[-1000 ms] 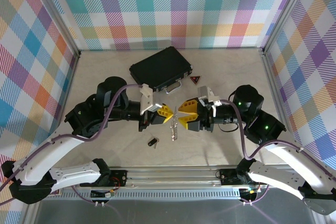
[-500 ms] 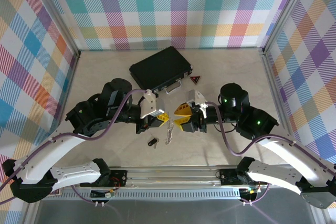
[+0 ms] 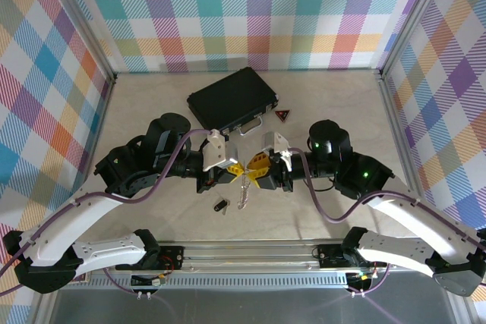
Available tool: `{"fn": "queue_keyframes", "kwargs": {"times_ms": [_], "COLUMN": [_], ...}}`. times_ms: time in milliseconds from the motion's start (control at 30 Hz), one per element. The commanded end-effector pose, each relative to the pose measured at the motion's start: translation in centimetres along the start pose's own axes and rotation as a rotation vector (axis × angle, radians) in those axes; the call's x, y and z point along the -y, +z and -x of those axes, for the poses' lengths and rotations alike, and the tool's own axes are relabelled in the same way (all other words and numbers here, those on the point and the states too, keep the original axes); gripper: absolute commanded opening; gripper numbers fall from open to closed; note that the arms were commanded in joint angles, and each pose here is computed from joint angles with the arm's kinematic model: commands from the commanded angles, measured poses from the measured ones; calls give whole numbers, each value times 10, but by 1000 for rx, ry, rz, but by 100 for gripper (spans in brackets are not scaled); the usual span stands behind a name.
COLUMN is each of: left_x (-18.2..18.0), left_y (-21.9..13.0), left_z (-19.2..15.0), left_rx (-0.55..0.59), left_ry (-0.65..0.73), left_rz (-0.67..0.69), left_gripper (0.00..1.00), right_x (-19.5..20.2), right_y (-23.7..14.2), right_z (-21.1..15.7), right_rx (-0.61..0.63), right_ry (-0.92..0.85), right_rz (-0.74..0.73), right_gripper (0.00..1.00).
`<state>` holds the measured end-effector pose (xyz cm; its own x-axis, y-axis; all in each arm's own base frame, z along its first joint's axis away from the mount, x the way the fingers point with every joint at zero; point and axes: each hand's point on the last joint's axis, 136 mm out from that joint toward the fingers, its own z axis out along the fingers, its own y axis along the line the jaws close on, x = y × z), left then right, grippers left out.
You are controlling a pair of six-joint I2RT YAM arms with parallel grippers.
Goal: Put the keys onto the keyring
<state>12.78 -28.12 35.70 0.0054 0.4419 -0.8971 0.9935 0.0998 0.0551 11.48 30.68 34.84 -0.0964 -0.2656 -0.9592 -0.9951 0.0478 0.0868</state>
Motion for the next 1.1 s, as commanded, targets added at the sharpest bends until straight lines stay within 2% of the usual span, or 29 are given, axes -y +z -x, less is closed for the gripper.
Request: {"fn": "queue_keyframes", "kwargs": {"times_ms": [0, 133, 233, 367, 433, 467, 533, 700, 800, 1067], "left_x": [1, 0, 0, -3, -7, -8, -9, -3, 2, 10], "left_y": [-6, -5, -4, -5, -9, -13, -23, -41, -49, -52], "left_z": [10, 8, 8, 8, 12, 16, 26, 45, 57, 69], "left_rx": [28, 20, 20, 29, 69, 101, 180, 352, 426, 490], "left_ry": [30, 29, 30, 16, 0, -6, -26, -76, -85, -101], "left_rz": [7, 6, 8, 30, 63, 78, 99, 92, 70, 7], "left_gripper": [0, 0, 0, 0, 20, 25, 30, 32, 32, 33], "right_x": [-1, -1, -2, -1, -4, -5, -9, -20, -25, -32], "right_y": [2, 3, 1, -3, -5, -7, -12, -27, -31, -42], "right_z": [9, 9, 10, 14, 19, 22, 32, 55, 66, 85], "right_rx": [21, 22, 27, 70, 120, 146, 221, 413, 487, 608], "right_ry": [-34, -36, -43, -59, -65, -72, -57, -78, -80, -89], "right_rz": [7, 5, 0, -19, -17, -14, -3, 27, 58, 105], "right_gripper": [20, 11, 0, 0, 0, 0, 0, 0, 0, 0]}}
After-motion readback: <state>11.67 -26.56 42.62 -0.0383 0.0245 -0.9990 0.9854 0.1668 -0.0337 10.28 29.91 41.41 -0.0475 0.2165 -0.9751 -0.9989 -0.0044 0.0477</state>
